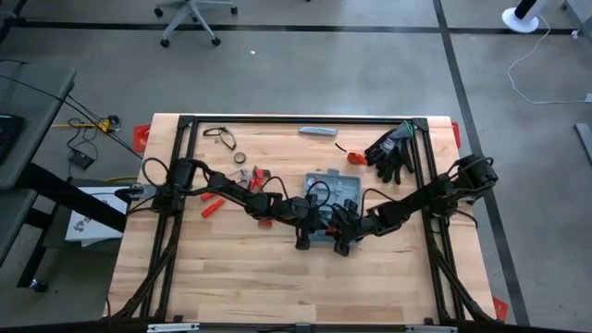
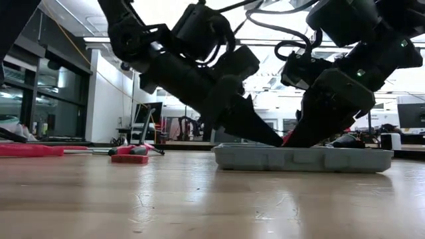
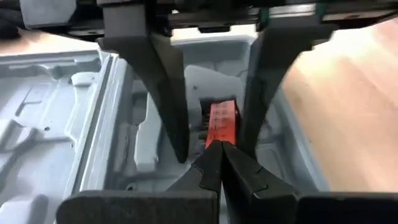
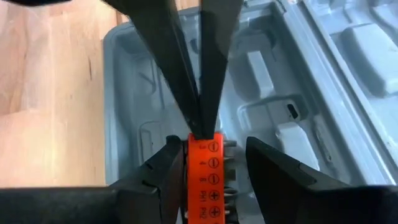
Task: Prefit tool cases
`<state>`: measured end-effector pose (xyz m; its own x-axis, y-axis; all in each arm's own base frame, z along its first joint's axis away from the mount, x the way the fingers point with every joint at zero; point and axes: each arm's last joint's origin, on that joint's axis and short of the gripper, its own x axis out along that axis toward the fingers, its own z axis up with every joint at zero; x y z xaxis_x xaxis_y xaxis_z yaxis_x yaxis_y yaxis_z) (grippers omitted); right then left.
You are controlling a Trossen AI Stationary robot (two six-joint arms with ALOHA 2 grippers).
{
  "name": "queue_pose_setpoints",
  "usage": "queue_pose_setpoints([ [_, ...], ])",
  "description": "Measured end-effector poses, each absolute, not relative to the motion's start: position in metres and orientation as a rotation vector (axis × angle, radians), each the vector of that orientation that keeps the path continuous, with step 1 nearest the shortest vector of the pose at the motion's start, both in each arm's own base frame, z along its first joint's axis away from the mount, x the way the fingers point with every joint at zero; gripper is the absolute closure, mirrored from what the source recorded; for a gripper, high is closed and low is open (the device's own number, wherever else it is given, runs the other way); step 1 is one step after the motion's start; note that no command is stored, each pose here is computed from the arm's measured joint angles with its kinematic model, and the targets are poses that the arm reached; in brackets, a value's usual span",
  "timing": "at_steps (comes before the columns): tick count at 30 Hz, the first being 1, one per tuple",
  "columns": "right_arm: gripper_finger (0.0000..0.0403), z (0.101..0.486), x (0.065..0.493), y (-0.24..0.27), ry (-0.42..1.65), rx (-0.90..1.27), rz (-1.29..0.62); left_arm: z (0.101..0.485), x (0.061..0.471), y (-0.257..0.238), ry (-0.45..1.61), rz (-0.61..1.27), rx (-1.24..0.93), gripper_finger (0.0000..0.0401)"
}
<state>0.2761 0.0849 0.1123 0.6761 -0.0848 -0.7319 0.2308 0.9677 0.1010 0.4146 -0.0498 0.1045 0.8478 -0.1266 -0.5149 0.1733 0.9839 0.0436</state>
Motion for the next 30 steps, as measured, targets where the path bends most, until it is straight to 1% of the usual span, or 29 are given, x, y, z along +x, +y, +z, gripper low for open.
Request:
queue_pose_setpoints([
  [8, 0.024, 0.1111, 0.2739, 0.0856, 0.86, 0.183, -0.134, 0.1, 0.4158, -0.0499, 0.549, -0.159, 0.088, 0.0401],
  [20, 0.024, 0.1135, 0.2729, 0.0852, 0.858, 0.181, -0.131, 0.0993, 0.4154, -0.0506, 0.559, -0.176, 0.083, 0.0401],
  [30, 0.024, 0.1132, 0.2725, 0.0851, 0.861, 0.179, -0.135, 0.1044, 0.4173, -0.0517, 0.507, -0.175, 0.091, 0.0401],
])
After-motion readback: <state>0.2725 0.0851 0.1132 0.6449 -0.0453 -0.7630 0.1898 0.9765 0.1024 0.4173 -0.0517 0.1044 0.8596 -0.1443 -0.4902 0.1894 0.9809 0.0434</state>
